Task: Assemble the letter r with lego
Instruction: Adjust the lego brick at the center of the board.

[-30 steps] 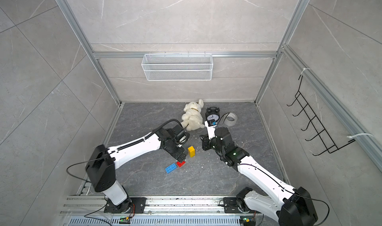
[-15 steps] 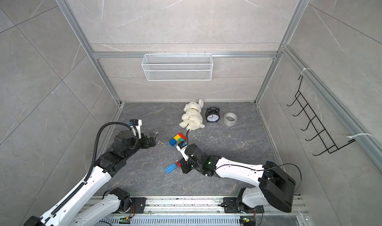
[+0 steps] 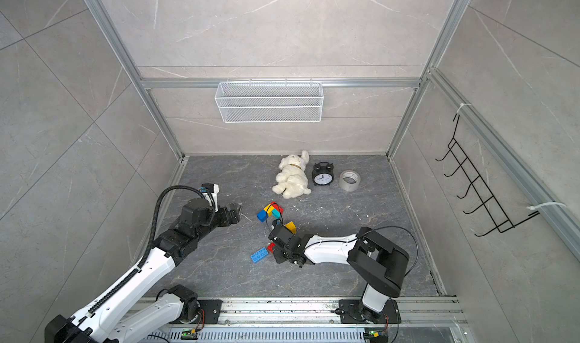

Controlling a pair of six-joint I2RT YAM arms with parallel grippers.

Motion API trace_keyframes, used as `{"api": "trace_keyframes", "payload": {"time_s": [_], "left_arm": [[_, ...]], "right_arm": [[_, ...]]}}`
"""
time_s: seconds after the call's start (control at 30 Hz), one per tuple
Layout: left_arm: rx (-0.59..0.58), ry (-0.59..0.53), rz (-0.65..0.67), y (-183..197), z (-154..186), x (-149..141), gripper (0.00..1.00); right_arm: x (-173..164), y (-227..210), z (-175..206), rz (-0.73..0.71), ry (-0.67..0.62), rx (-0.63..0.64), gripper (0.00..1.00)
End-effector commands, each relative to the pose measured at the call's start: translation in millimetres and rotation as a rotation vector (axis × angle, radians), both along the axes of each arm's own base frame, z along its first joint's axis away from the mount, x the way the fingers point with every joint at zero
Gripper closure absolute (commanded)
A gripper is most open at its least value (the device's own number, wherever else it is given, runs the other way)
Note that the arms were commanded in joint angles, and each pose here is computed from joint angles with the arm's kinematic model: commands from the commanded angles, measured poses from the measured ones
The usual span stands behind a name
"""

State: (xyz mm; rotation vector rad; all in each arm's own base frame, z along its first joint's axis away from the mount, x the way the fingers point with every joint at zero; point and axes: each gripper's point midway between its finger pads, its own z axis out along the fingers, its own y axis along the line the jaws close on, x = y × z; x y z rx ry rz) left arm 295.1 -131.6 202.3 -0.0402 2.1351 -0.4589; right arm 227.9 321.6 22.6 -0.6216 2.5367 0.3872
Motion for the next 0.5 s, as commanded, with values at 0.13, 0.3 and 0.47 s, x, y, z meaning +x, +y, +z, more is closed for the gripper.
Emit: {"api": "trace_keyframes", "payload": {"time_s": [0.13, 0.3, 0.47], "left_arm": [[-0.024, -0.057, 0.053, 10.2, 11.1, 1.0, 0.0], [-0.012, -0.071, 0.07, 16.8, 13.0, -2.4, 0.0], [-0.024, -0.105, 0.068, 17.1, 18.3, -1.9, 0.0]], "right_arm": [[16.2, 55.8, 15.5, 0.155, -0.027, 0.033, 1.0], [8.6, 82.8, 18.5, 0.233, 0.036, 0.105, 1.0], [12.2, 80.0, 48.1, 0.255, -0.033, 0.11, 1.0]]}}
